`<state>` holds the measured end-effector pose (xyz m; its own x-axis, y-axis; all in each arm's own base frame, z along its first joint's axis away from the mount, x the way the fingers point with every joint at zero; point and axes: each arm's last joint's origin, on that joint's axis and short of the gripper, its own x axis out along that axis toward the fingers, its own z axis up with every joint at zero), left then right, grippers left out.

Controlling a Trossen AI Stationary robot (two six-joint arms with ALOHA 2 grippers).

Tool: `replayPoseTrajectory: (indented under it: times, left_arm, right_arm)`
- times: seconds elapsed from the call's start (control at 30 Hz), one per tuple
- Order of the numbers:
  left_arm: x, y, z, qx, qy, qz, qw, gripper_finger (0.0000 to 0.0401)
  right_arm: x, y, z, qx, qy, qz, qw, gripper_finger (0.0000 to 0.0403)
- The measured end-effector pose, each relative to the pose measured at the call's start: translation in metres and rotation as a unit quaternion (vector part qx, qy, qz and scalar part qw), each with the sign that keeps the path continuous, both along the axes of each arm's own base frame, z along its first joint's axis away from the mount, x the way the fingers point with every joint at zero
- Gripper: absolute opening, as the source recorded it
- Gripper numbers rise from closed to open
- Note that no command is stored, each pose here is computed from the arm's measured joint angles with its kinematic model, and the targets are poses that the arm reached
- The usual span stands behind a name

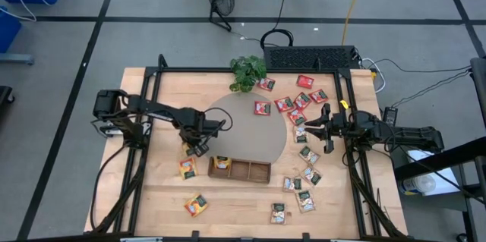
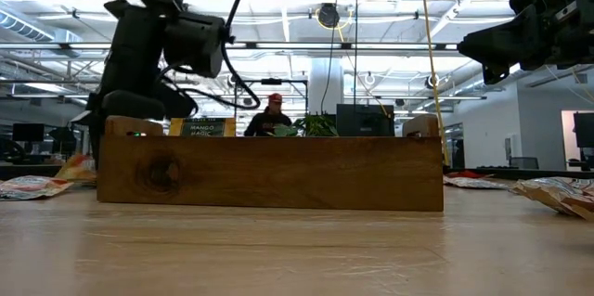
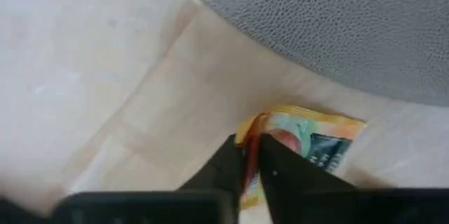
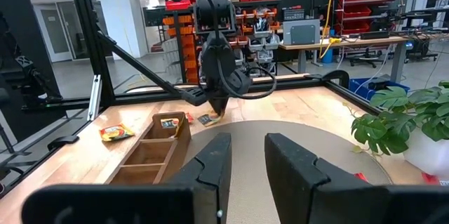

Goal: Pick & Place Tea
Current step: Put the top orange tea bag into the left slot of the wooden organizer

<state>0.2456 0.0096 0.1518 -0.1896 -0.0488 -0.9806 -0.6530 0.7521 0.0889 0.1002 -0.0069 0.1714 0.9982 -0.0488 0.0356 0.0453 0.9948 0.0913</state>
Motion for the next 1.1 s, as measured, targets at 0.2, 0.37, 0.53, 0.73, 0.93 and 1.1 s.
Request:
replayPoseTrajectory:
  times: [0.2,0.37,0.53,0.73,0.93,1.1]
  left_arm:
    - [0.007,-0.002,0.025,0.069,0.008,-0.025,0.997,0.0019]
    - [0.012,-0.008,0.058,0.156,-0.047,-0.054,0.985,0.001]
    - [0.005,-0.019,0.092,0.28,-0.147,-0.055,0.947,0.0016]
    - [0.008,-0.042,0.116,0.36,-0.31,-0.085,0.876,0.0006]
    - [0.033,-0.053,0.124,0.421,-0.419,-0.171,0.786,0.0018]
    - [0.042,-0.045,0.119,0.433,-0.468,-0.188,0.747,0.001]
  right_arm:
    - [0.0,0.0,0.0,0.0,0.0,0.0,1.0,0.0075]
    - [0.0,0.0,0.0,0.0,0.0,0.0,1.0,0.0075]
    - [0.0,0.0,0.0,0.0,0.0,0.0,1.0,0.0075]
    - [0.0,0.0,0.0,0.0,0.0,0.0,1.0,0.0075]
    - [0.0,0.0,0.0,0.0,0.0,0.0,1.0,0.0075]
    - [0.0,0.0,0.0,0.0,0.0,0.0,1.0,0.0075]
